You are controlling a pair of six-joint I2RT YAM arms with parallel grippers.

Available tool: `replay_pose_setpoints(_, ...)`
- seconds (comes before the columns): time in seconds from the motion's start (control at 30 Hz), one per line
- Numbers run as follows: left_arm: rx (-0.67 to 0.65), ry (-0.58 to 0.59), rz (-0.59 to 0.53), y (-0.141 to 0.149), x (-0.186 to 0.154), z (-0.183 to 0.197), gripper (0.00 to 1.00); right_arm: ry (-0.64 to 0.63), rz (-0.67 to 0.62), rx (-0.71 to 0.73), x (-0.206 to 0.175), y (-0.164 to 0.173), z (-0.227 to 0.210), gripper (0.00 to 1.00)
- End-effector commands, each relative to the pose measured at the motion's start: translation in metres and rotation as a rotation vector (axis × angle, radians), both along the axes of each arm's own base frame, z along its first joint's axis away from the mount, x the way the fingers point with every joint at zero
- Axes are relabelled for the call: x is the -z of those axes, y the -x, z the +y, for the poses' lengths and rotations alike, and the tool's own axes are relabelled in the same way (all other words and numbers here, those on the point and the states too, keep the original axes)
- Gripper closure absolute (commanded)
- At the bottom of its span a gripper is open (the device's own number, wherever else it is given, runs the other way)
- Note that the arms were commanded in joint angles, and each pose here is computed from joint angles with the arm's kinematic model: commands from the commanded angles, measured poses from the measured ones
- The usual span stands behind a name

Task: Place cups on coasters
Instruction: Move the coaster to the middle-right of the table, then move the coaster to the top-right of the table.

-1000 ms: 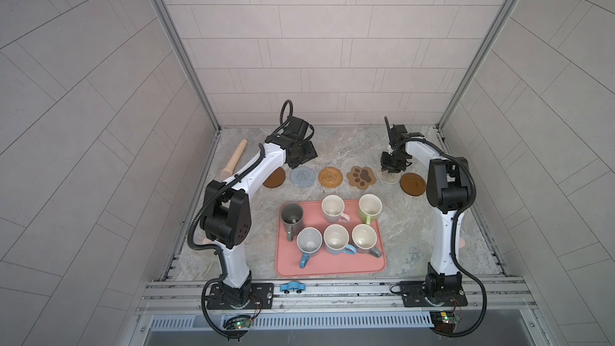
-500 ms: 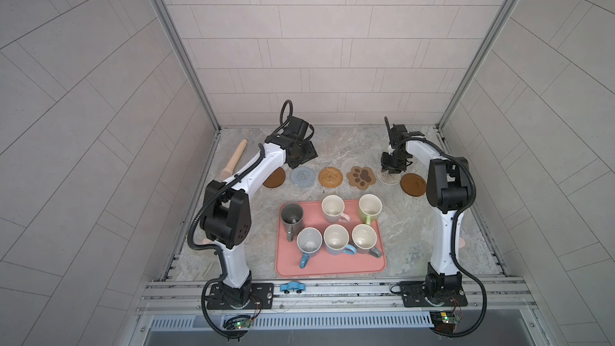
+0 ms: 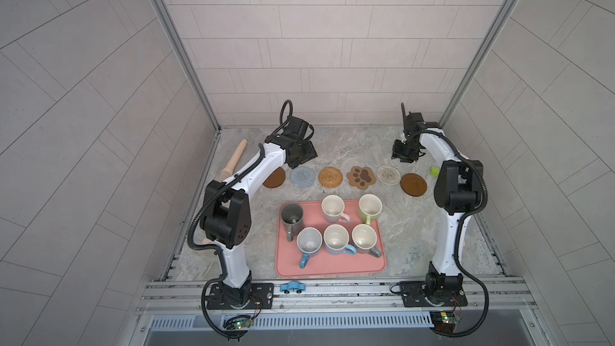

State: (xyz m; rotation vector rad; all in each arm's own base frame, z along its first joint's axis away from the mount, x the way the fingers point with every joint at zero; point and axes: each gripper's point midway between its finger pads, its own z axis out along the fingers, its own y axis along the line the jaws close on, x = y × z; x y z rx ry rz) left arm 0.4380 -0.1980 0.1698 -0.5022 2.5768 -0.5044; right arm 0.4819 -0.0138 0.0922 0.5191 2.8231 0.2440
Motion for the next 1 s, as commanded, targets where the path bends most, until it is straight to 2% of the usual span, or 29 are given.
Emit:
replay_pose_setpoints(0.0, -0.027, -0.009, -0.045, 0.004, -0.016, 0.010, 0.32, 0.043, 0.043, 0.011, -0.006, 0.026, -0.018, 0.56)
replay_pose_setpoints(0.33, -0.030, 0.004, -0.012, 0.014, -0.003, 0.011, 0.32, 0.083, 0.162, 0.056, 0.035, 0.063, -0.048, 0.64)
replay_pose_setpoints(0.6, -0.026, 0.002, -0.004, 0.013, -0.001, 0.011, 0.32, 0.125, 0.189, 0.094, 0.050, 0.069, -0.063, 0.67)
replay_pose_setpoints(0.97, -0.028, -0.035, 0.014, 0.015, 0.003, 0.015, 0.32, 0.073, 0.188, 0.149, 0.071, 0.059, -0.073, 0.68)
